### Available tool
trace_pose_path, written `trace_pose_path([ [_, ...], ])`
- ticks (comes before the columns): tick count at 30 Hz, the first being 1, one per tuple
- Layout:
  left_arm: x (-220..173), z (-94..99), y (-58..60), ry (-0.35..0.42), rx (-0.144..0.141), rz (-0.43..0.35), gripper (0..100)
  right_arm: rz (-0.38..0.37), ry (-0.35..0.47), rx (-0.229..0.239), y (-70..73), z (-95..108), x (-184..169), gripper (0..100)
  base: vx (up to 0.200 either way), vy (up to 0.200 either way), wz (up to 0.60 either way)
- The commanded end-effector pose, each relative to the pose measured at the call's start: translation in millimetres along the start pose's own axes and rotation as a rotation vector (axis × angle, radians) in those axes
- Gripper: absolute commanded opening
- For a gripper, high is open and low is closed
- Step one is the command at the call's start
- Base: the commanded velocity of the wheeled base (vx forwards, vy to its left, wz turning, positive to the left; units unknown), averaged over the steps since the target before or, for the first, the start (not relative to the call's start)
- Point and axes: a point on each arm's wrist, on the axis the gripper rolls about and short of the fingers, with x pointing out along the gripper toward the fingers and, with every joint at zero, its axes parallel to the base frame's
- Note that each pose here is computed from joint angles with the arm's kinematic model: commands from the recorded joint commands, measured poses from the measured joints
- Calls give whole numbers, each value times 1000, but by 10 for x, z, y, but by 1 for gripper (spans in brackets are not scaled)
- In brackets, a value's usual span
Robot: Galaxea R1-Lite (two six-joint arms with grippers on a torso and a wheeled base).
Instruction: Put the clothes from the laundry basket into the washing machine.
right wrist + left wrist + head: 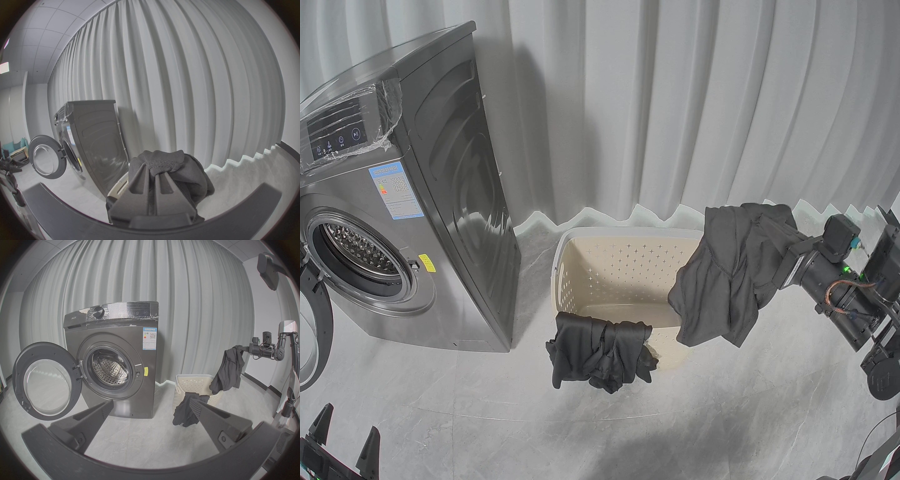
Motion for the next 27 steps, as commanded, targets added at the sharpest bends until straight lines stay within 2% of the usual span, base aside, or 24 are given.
trace_pose_path([
  [1,0,-48,2,1,-4,-1,100,8,-84,12,36,244,-95,0,0,0,0],
  [5,0,-48,2,1,-4,-1,100,21,-94,16,67,269,-109,0,0,0,0],
  [11,0,-48,2,1,-4,-1,100,39,-97,22,105,271,-120,0,-200,0,0],
  [17,0,-48,2,1,-4,-1,100,47,-105,21,107,297,-148,0,0,0,0],
  [19,0,-48,2,1,-6,-1,100,67,-109,28,147,309,-166,0,0,0,0],
  [27,0,-48,2,1,-6,-1,100,66,-104,29,153,298,-163,0,0,200,0],
])
